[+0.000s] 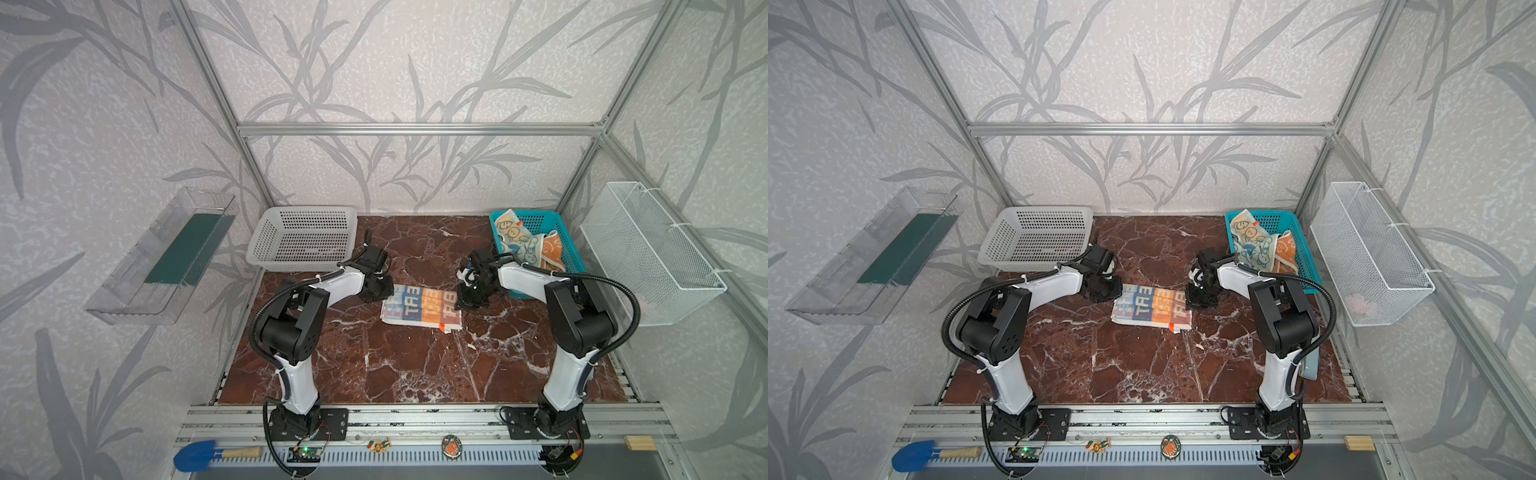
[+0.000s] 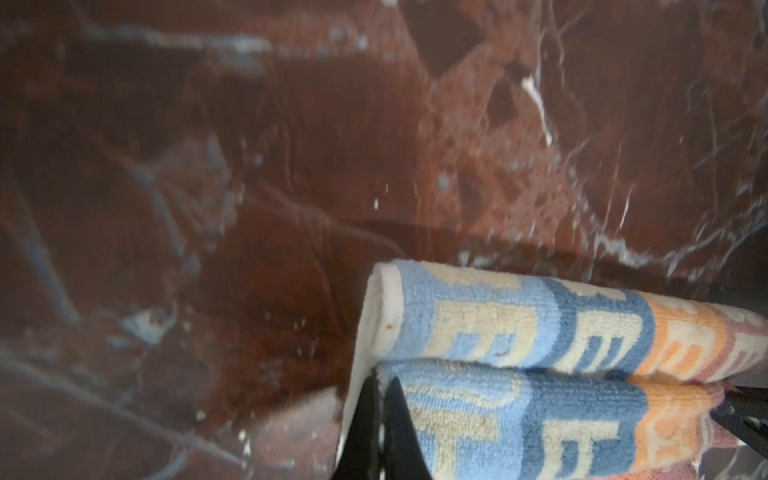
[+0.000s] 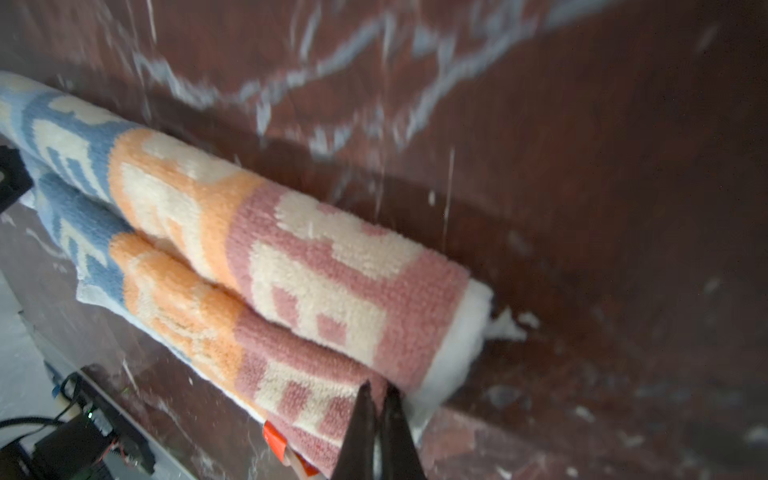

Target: Fold and stack the towels

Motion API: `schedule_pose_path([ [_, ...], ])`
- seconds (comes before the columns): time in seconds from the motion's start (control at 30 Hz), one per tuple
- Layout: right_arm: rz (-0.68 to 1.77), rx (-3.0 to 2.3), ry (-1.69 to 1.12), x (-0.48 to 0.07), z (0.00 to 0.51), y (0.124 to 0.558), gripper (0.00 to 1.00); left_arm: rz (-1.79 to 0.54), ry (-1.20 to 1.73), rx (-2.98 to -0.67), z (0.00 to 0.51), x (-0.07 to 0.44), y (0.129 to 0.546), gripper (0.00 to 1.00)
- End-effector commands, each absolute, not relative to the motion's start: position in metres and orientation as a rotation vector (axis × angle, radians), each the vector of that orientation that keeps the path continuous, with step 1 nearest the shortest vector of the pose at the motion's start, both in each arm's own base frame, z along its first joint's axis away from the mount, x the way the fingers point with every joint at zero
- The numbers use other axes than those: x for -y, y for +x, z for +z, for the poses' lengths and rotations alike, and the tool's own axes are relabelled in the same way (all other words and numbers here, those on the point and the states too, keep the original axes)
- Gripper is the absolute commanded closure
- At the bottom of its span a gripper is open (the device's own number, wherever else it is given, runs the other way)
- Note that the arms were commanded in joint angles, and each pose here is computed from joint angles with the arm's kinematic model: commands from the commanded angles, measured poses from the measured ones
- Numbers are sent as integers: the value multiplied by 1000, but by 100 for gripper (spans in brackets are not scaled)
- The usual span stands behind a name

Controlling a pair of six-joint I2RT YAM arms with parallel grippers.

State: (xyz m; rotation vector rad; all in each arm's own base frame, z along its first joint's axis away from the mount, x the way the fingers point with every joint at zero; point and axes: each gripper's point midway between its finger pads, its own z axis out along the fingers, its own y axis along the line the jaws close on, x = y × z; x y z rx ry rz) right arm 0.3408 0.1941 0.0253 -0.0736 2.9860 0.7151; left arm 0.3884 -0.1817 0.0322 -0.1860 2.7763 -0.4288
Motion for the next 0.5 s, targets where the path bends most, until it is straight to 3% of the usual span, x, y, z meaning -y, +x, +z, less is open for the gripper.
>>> schedule_pose_path([
  [0.0,658,-2979,-61,-190,39,356,100,-347,-196,-2760,49,171,404,100],
  [0.2,651,-2921,-94,-190,73,364,100,-308,-172,-2711,80,165,412,100],
  [0.47,655,-2912,-106,-186,76,351,100,-350,-203,-2705,83,161,395,100],
])
